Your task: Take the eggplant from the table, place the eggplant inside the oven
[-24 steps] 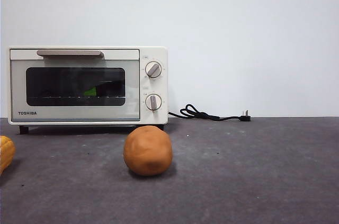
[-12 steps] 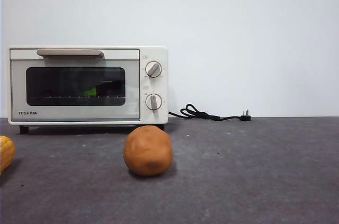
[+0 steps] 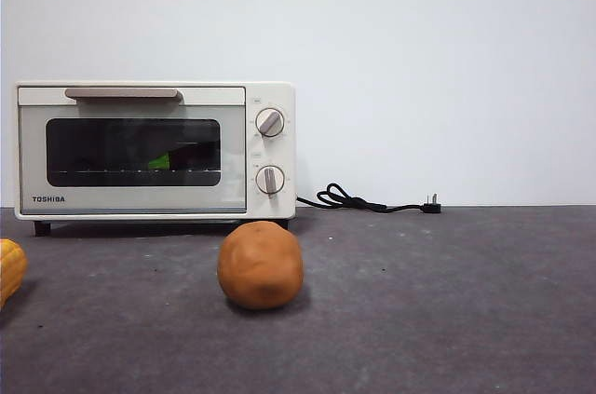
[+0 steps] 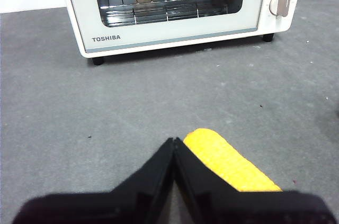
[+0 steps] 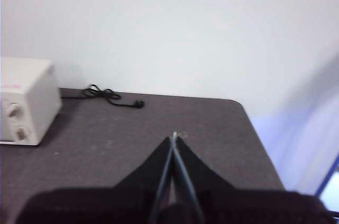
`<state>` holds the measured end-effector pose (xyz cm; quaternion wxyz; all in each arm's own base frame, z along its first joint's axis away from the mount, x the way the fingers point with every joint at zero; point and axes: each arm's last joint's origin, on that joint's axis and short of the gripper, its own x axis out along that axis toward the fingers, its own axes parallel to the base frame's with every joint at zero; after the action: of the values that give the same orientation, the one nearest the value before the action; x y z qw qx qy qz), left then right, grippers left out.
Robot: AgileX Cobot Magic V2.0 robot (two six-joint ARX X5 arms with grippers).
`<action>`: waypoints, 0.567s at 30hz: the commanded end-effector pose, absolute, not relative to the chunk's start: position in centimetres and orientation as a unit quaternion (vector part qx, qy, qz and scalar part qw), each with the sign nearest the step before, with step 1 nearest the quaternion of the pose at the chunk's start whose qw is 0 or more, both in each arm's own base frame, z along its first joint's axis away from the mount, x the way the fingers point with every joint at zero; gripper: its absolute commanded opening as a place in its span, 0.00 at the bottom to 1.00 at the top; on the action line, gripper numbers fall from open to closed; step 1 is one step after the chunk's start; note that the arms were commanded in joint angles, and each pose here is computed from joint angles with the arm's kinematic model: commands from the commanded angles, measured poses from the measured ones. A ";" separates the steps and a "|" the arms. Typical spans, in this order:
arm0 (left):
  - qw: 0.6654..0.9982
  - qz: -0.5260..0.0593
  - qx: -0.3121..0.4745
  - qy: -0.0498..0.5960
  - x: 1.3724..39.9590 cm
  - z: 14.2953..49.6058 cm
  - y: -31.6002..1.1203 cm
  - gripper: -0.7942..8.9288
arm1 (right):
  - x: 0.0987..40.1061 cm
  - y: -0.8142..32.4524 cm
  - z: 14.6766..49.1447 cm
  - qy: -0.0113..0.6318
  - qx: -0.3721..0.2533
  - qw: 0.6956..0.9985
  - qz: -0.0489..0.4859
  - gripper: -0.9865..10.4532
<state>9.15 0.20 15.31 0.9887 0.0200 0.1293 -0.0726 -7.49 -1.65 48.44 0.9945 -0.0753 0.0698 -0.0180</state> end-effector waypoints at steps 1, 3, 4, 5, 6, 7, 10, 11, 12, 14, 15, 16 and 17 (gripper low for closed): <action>0.988 -0.076 0.015 0.130 9.2 15.1 0.2 0.08 | -8.1 -1.5 47.1 0.059 -0.074 0.995 -0.005 0.09; 0.988 -0.076 0.015 0.130 9.2 15.1 0.2 0.08 | -7.8 -1.3 45.9 0.054 -0.073 0.996 -0.001 0.09; 0.988 -0.076 0.015 0.130 9.2 15.1 0.2 0.08 | -7.4 -1.3 45.2 0.052 -0.073 0.996 0.004 0.09; 0.988 -0.076 0.015 0.130 9.2 15.1 0.2 0.08 | -6.9 -1.2 44.5 0.047 -0.072 0.996 0.010 0.09; 0.988 -0.076 0.015 0.130 9.2 15.1 0.2 0.08 | -6.5 -1.1 43.8 0.042 -0.071 0.996 0.017 0.09; 0.988 -0.076 0.015 0.130 9.2 15.1 0.2 0.08 | -5.9 -0.9 43.0 0.034 -0.070 0.997 0.028 0.09; 0.989 -0.076 0.015 0.130 9.2 15.1 0.2 0.08 | -4.0 -0.5 40.3 0.008 -0.067 0.996 0.061 0.09; 0.988 -0.076 0.015 0.130 9.2 15.1 0.2 0.08 | -3.3 -0.4 39.3 -0.001 -0.067 0.995 0.068 0.09; 0.988 -0.076 0.015 0.130 9.2 15.1 0.2 0.08 | -2.6 -0.3 38.4 -0.007 -0.066 0.995 0.071 0.09; 0.988 -0.076 0.015 0.130 9.2 15.1 0.2 0.08 | -0.9 0.0 36.3 -0.018 -0.066 0.995 0.074 0.09; 0.988 -0.076 0.015 0.130 9.2 15.1 0.2 0.08 | -0.1 0.1 35.3 -0.021 -0.066 0.995 0.073 0.09; 0.989 -0.076 0.015 0.130 9.2 15.1 0.2 0.08 | 0.8 0.2 34.3 -0.024 -0.065 0.995 0.073 0.09; 0.988 -0.076 0.015 0.130 9.2 15.1 0.2 0.08 | 1.6 0.3 33.2 -0.026 -0.065 0.995 0.073 0.09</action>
<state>9.15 0.20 15.31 0.9888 0.0187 0.1294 -0.0724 0.40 0.13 34.72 0.9948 -0.0627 -0.0340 0.0726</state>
